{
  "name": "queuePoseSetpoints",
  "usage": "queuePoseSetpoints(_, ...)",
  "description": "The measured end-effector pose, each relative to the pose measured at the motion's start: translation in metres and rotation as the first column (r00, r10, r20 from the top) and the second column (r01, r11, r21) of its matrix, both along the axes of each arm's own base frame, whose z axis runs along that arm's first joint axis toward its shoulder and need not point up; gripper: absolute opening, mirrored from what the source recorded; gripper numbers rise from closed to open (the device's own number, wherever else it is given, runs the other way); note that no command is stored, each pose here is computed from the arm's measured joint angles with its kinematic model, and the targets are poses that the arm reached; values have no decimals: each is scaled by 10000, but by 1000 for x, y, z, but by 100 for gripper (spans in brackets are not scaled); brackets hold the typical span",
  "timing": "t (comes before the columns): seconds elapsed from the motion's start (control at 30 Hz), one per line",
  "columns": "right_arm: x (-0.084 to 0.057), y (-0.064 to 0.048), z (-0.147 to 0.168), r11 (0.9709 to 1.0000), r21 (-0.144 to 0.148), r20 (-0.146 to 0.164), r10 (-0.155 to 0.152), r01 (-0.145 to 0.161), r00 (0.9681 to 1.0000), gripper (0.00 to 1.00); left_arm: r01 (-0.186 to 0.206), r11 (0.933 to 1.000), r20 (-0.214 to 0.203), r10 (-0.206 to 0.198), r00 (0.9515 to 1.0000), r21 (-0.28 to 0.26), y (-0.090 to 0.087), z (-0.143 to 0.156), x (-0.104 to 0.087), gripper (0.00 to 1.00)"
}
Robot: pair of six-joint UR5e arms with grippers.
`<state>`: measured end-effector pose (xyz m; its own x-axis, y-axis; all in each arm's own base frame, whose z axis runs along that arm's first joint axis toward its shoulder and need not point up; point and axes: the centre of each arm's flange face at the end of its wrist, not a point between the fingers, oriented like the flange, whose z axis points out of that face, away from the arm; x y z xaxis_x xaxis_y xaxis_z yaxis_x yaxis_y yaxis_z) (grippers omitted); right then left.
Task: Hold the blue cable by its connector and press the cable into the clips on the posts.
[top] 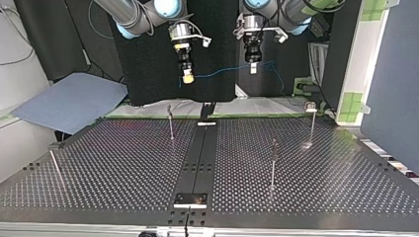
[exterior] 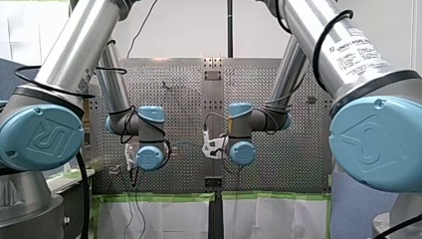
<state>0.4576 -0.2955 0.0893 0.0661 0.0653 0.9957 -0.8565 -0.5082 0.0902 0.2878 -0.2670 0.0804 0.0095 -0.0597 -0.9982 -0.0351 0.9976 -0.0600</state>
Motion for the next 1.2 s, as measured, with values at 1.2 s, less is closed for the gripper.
queuePoseSetpoints(1.2, -8, 1, -35, 9975, 694, -822, -92, 149, 9966, 0, -1, 10000, 12, 1, 10000, 23, 0, 1, 0, 0)
